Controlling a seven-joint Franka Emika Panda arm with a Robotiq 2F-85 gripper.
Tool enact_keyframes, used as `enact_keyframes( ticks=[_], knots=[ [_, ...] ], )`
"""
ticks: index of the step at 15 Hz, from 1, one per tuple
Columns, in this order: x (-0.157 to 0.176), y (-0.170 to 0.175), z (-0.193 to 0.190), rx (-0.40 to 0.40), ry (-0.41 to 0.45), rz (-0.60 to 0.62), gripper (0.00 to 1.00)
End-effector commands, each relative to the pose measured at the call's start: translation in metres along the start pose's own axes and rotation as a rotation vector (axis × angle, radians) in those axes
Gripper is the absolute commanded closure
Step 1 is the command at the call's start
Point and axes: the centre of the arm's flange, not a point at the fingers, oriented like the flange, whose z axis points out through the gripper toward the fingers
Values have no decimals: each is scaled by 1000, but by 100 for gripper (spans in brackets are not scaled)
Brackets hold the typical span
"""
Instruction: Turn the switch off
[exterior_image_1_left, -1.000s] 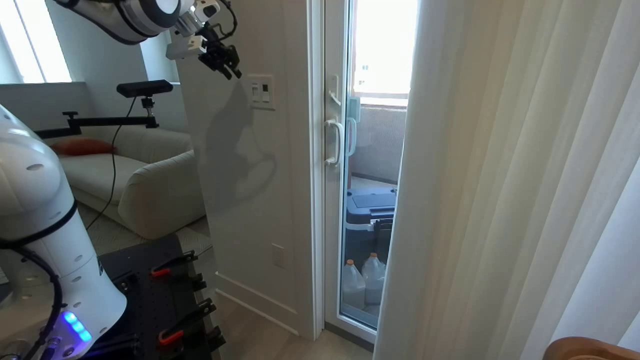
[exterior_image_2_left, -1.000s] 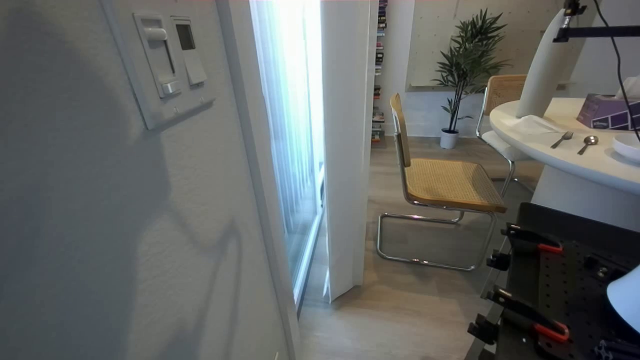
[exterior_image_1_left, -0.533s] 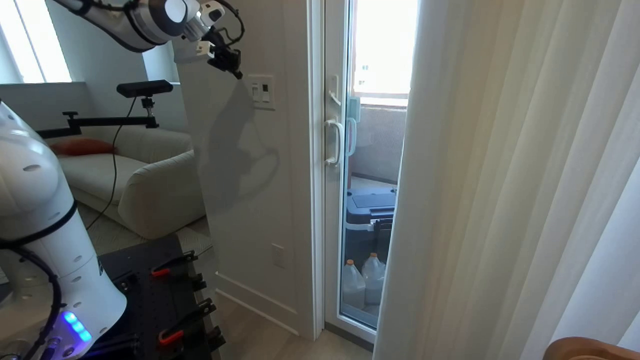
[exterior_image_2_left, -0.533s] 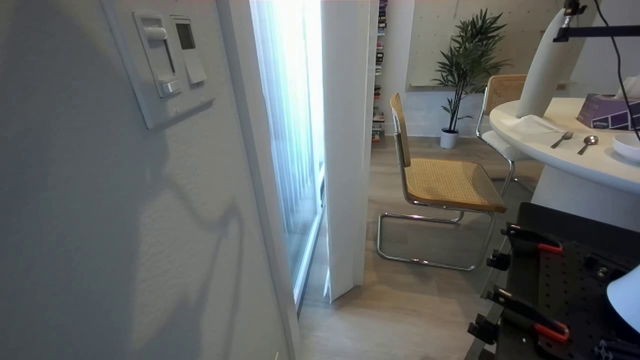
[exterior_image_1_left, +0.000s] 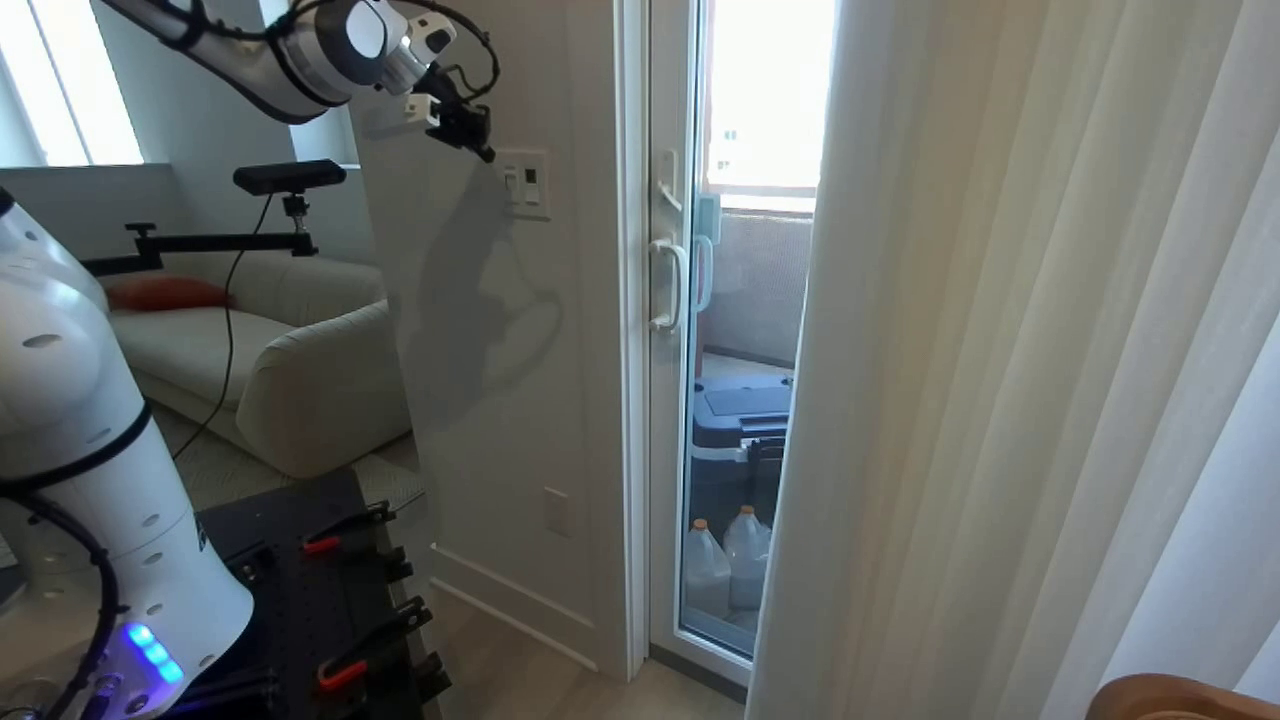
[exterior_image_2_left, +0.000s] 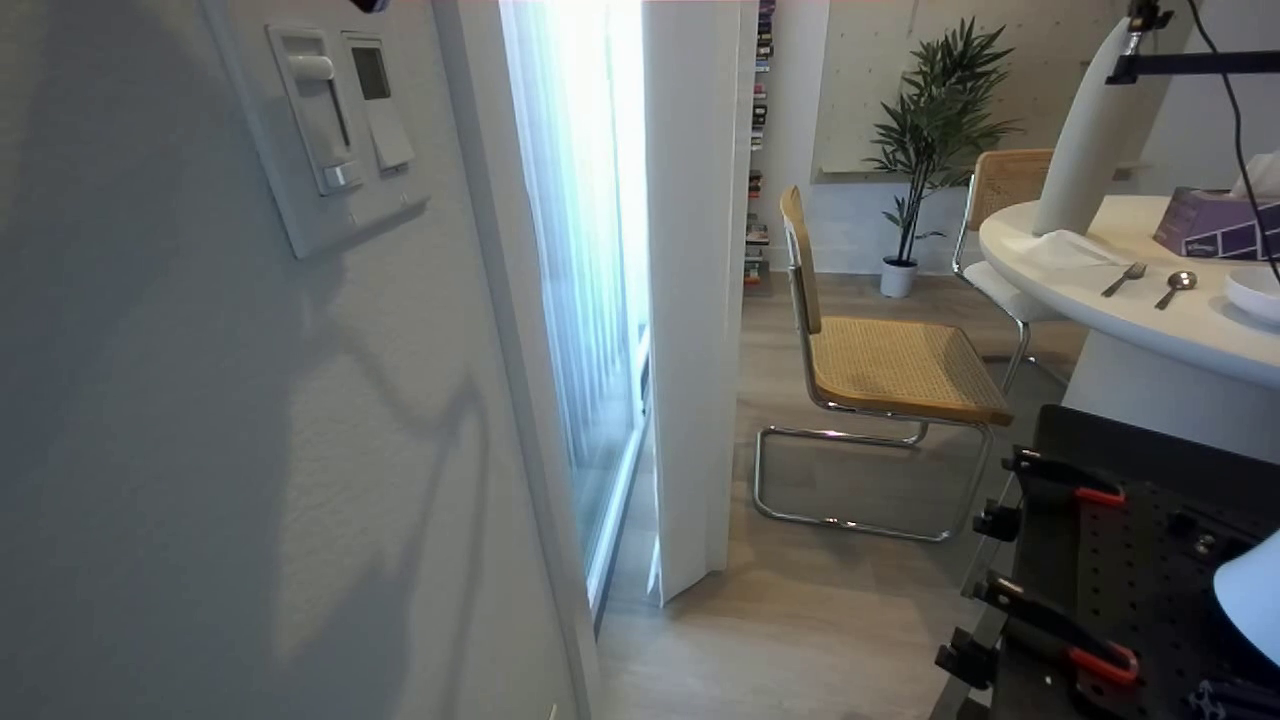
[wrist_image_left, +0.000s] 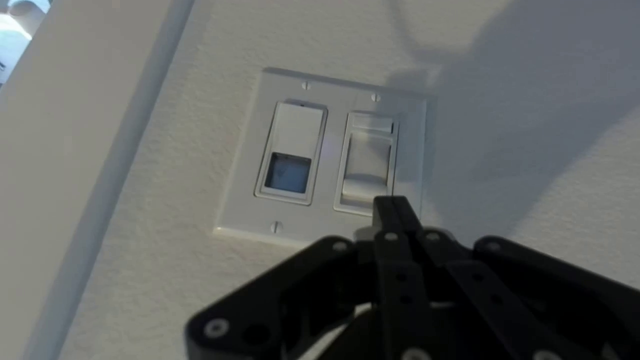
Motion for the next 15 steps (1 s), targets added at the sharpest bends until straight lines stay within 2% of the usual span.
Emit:
enact_keyframes(
  ticks=[1, 15],
  knots=[
    [7, -4, 12, -25, 28, 11, 100],
    [8, -7, 25, -55, 28, 22, 100]
  ],
)
